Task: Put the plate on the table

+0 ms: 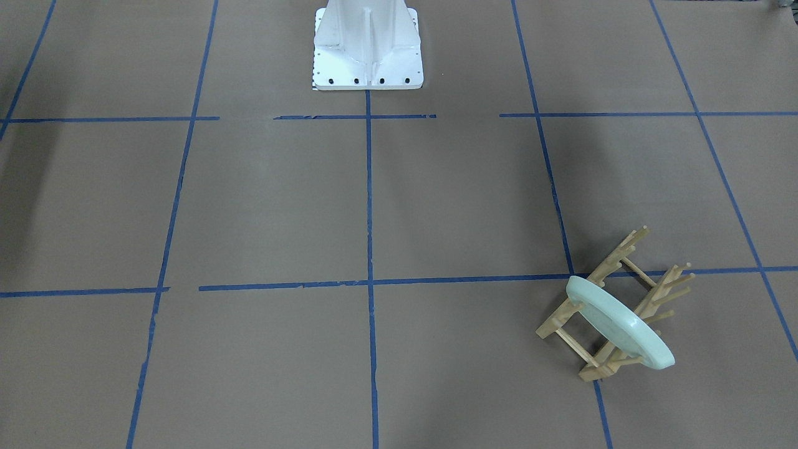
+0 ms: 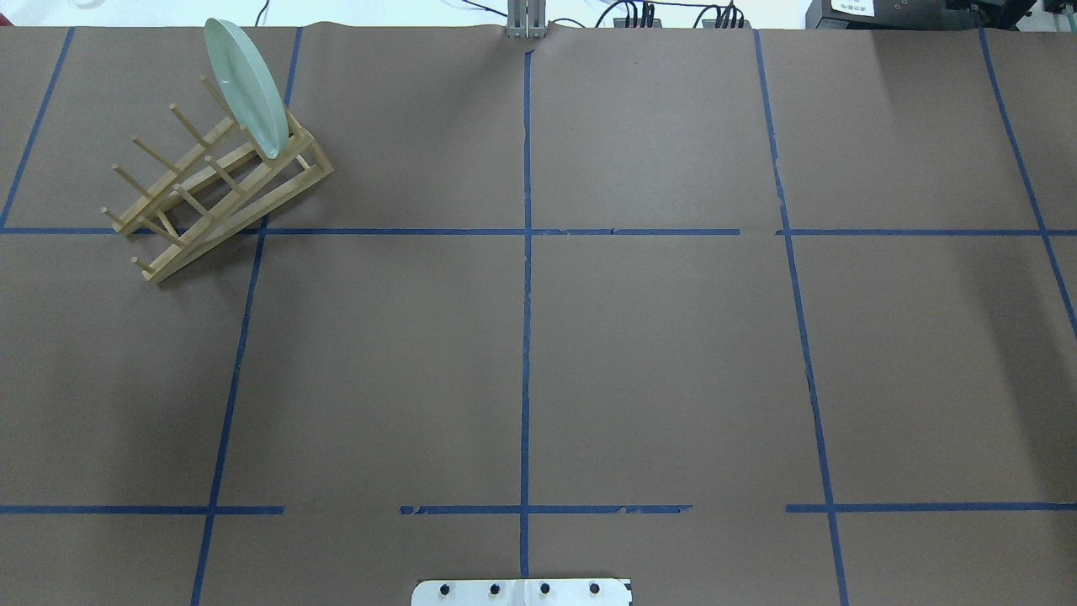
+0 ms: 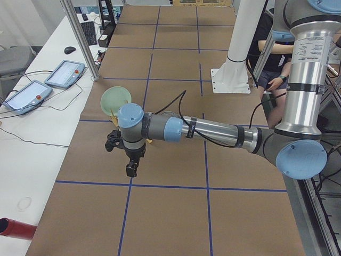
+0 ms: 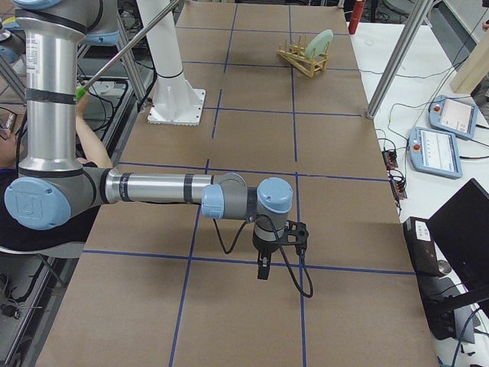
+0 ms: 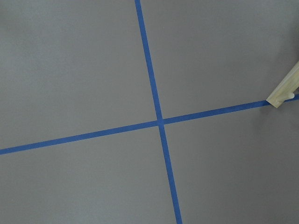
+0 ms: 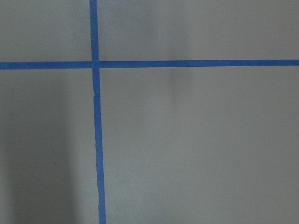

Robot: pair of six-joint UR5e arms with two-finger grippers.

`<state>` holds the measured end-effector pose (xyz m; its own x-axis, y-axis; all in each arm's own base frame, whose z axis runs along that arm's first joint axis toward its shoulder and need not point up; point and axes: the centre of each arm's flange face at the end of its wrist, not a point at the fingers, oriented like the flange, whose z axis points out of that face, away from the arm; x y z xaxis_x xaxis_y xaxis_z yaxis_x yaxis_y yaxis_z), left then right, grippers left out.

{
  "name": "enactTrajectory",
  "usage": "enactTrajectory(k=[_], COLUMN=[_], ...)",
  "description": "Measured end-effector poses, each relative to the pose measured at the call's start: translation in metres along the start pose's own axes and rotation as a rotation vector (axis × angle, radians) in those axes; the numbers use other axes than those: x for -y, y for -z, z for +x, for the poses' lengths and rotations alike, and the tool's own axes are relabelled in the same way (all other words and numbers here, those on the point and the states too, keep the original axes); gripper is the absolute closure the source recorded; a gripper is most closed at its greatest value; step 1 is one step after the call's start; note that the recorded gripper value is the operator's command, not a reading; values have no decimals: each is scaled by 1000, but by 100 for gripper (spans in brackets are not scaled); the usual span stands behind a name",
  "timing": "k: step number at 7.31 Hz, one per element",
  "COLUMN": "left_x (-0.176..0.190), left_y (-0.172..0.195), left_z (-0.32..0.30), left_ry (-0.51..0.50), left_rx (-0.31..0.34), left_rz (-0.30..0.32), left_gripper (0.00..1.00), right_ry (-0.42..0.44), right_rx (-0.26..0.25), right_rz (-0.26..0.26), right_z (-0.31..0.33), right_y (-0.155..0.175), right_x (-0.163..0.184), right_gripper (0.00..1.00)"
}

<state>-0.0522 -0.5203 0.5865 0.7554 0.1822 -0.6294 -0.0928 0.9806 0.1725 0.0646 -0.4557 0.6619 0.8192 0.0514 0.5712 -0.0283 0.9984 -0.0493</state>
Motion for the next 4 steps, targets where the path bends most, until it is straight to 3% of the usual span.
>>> enactTrajectory(k=[2, 4], left_x=[-3, 17], left_y=[-4, 12], left_z=[-3, 8], left_ry=[5, 19], left_rx=[-2, -2], left_rz=[-9, 25], left_gripper=[0, 0], right_ry=[0, 0], right_rx=[0, 0], right_rz=[0, 0], right_z=[0, 0], right_y=[0, 0], right_x=[0, 0], right_gripper=[0, 0])
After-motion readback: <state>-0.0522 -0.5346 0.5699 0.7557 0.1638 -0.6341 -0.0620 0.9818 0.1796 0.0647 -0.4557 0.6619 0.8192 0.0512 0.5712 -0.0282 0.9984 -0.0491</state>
